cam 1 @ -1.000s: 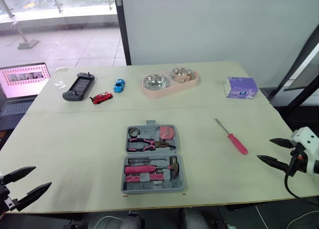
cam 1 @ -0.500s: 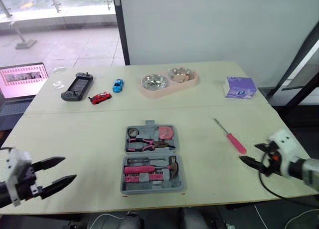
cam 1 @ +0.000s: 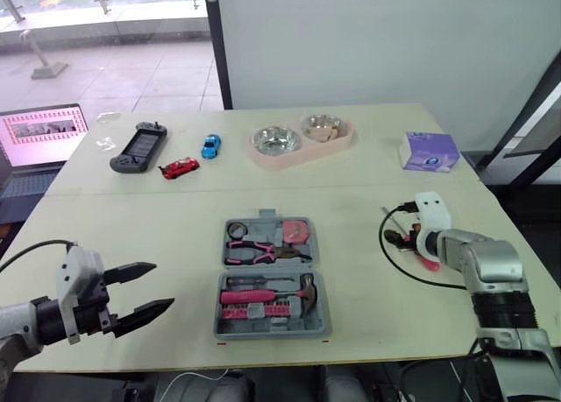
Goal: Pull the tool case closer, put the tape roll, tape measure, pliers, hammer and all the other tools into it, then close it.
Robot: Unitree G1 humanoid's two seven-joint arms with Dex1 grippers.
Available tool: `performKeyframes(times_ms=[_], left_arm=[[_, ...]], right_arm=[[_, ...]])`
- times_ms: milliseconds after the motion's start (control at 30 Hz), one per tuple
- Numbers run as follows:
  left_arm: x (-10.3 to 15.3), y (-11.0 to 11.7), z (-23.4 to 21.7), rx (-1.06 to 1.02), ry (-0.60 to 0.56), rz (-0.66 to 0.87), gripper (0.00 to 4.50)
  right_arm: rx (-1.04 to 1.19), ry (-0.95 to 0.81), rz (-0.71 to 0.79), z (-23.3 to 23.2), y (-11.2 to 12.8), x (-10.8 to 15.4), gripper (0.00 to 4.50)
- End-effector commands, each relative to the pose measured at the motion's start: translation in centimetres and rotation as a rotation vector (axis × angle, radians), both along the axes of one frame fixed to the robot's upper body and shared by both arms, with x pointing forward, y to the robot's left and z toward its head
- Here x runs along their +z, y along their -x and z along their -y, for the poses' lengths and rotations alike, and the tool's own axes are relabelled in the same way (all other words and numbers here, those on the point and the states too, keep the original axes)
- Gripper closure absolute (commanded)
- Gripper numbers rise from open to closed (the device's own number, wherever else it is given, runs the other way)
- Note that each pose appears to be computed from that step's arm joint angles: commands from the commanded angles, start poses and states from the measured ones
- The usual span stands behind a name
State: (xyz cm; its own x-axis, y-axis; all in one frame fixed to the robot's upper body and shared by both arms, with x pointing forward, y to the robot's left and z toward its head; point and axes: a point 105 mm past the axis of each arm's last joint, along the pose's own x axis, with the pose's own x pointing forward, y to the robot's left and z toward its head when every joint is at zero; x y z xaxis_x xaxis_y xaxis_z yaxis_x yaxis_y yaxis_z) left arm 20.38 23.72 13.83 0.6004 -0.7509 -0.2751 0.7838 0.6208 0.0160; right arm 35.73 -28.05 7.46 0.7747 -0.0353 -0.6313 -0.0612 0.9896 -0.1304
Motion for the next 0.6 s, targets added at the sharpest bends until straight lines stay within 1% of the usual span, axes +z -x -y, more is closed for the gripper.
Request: performKeyframes(times_ms=[33,167,267,333,400,467,500,533,600], left_arm=[[0.8,0.4,0.7,-0.010,0.012,0.023,0.07],[0.6,0.8,1.0,-0.003,0.014,0.012,0.07],[0.3,0.9,0.8,0.007,0.015,-0.002,0.00],[0.2,0.8,0.8,0.005,0.008,-0.005,0.00],[0.2,0.7,0.7,0.005,0.006,-0.004,0.00],[0.2,0.7,0.8,0.005,0.007,-0.005,0.00],[0.1,0.7,0.8,0.004,0.008,-0.006,0.00],[0.1,0.7,0.9,0.003,0.009,-0.006,0.00],[0.2,0.8,0.9,0.000,0.014,-0.007,0.00]], right_arm=[[0.013,0.026,-0.005,0.7,-0.4,0.4,0.00],[0.019,-0.009,-0.042,0.8,-0.5,-0.4,0.00],[0.032,-0.021,-0.039,0.4,-0.9,-0.5,0.88],[0.051,-0.041,-0.035,-0.1,-1.2,-0.4,1.93],[0.069,-0.053,-0.036,-0.5,-1.4,-0.4,2.80],[0.079,-0.068,-0.032,-0.7,-1.2,-0.2,3.87],[0.084,-0.070,-0.025,-0.8,-1.1,0.1,4.10],[0.093,-0.075,-0.012,-0.9,-1.1,0.4,4.09],[0.154,-0.100,0.033,-2.0,-0.8,1.9,4.09]])
